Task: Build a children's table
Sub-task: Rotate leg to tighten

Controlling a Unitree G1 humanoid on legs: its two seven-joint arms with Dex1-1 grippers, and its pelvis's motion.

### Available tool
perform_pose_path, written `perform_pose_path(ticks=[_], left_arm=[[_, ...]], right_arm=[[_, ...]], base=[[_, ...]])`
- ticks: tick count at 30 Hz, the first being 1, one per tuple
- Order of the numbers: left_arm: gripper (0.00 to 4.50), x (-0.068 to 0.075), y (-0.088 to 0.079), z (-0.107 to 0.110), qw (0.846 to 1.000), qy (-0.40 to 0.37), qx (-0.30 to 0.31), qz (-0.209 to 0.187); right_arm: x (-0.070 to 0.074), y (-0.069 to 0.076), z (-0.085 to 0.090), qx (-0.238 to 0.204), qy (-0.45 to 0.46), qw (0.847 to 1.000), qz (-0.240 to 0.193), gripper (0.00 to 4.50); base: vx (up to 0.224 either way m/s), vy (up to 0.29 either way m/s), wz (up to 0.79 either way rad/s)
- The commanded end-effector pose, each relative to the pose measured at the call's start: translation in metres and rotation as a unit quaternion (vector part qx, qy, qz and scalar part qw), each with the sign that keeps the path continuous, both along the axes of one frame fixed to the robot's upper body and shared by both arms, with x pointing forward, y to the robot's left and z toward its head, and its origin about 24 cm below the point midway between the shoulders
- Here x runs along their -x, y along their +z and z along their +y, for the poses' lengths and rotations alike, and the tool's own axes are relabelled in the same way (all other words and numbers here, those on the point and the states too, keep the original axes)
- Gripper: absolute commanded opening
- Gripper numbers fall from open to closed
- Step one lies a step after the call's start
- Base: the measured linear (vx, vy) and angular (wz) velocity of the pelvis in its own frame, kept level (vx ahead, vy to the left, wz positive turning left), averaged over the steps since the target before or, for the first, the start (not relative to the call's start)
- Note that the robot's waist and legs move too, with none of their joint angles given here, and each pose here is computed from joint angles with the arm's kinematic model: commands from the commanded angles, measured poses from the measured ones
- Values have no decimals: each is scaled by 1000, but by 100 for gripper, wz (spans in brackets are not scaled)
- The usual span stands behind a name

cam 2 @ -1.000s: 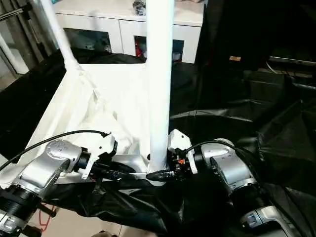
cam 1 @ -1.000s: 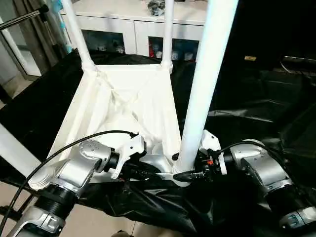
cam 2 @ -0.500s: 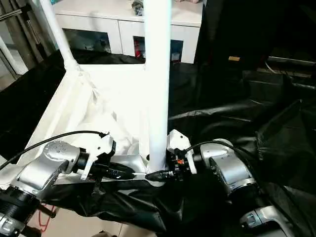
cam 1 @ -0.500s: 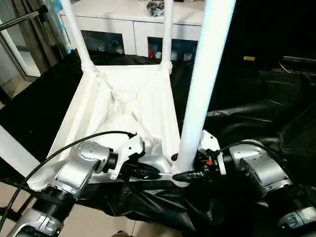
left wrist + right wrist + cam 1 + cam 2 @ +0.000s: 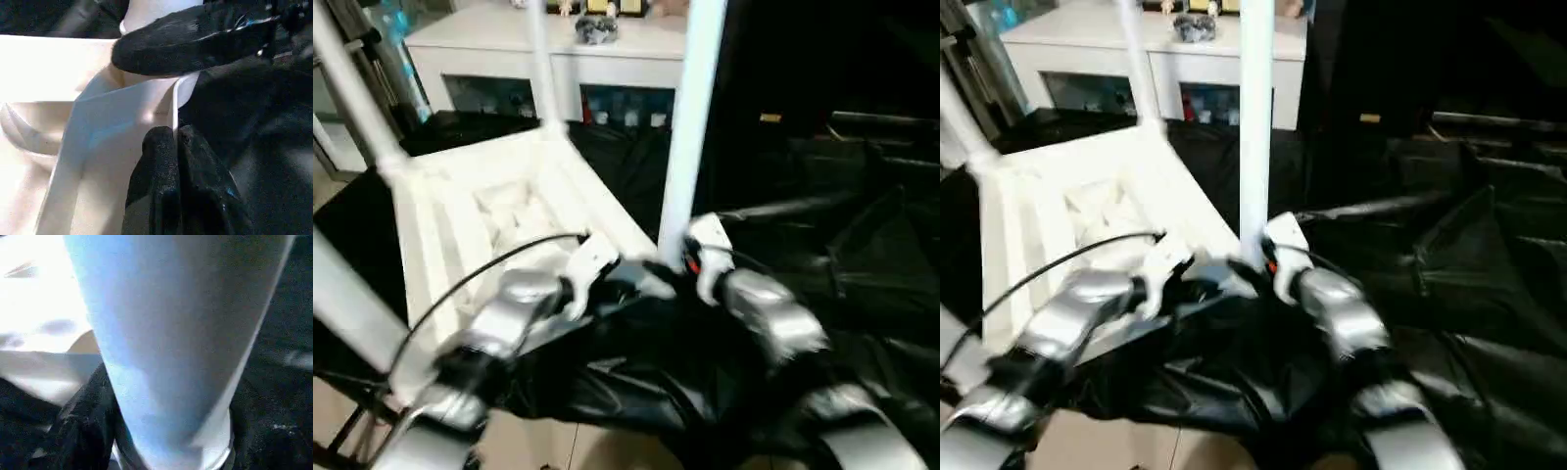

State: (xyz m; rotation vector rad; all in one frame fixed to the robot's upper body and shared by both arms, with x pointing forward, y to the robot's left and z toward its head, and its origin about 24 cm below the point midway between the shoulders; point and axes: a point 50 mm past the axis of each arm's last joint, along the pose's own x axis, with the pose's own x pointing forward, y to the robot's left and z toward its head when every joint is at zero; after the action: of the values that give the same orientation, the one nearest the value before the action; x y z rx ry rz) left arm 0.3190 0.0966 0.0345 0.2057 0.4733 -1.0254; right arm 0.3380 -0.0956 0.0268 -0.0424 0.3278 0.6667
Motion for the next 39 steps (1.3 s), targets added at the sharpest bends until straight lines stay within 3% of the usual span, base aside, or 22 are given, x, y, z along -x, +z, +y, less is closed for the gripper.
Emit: perform_pose_path(ticks=[1, 3, 4, 5, 11, 14, 17, 22, 24, 31, 37, 39], left_arm=[[0, 5, 10, -32, 997, -71, 28, -17], [0, 6, 9, -31, 996, -79, 25, -16], [0, 8, 9, -28, 995, -92, 24, -16], [0, 10, 8, -27, 995, -99, 24, -15], [0, 17, 8, -9, 989, -149, 19, -12], [0, 22, 11, -1, 982, -185, 27, -11], [0, 29, 15, 10, 973, -226, 35, 8], [0, 38, 16, 22, 959, -279, 17, 43], [0, 38, 16, 23, 958, -283, 17, 43], [0, 36, 22, 23, 956, -290, 26, 47], [0, 36, 21, 23, 957, -287, 28, 45], [0, 34, 20, 23, 962, -269, 31, 35]], right_arm=[[9, -9, 19, 10, 49, 999, 9, 321], [8, -7, 17, -3, 49, 999, 12, 321], [8, -4, 13, -17, 58, 998, 13, 353], [7, -2, 10, -23, 64, 998, 13, 353], [15, 10, -12, 4, 172, 985, -17, 374], [25, 18, -26, 6, 250, 968, -15, 374], [44, 22, -40, 23, 352, 935, 12, 374], [52, 25, -43, 24, 398, 917, 27, 374], [53, 25, -43, 24, 406, 913, 31, 374], [57, 23, -38, 24, 419, 907, 42, 312], [61, 21, -38, 13, 413, 910, 46, 271], [60, 19, -38, 5, 392, 919, 36, 271]], base=[[0, 0, 0], [0, 0, 0], [0, 0, 0], [0, 0, 0], [9, -3, 1], [57, -18, 6], [38, -7, 2], [0, 0, 0], [0, 0, 0], [0, 0, 0], [0, 0, 0], [0, 0, 0]])
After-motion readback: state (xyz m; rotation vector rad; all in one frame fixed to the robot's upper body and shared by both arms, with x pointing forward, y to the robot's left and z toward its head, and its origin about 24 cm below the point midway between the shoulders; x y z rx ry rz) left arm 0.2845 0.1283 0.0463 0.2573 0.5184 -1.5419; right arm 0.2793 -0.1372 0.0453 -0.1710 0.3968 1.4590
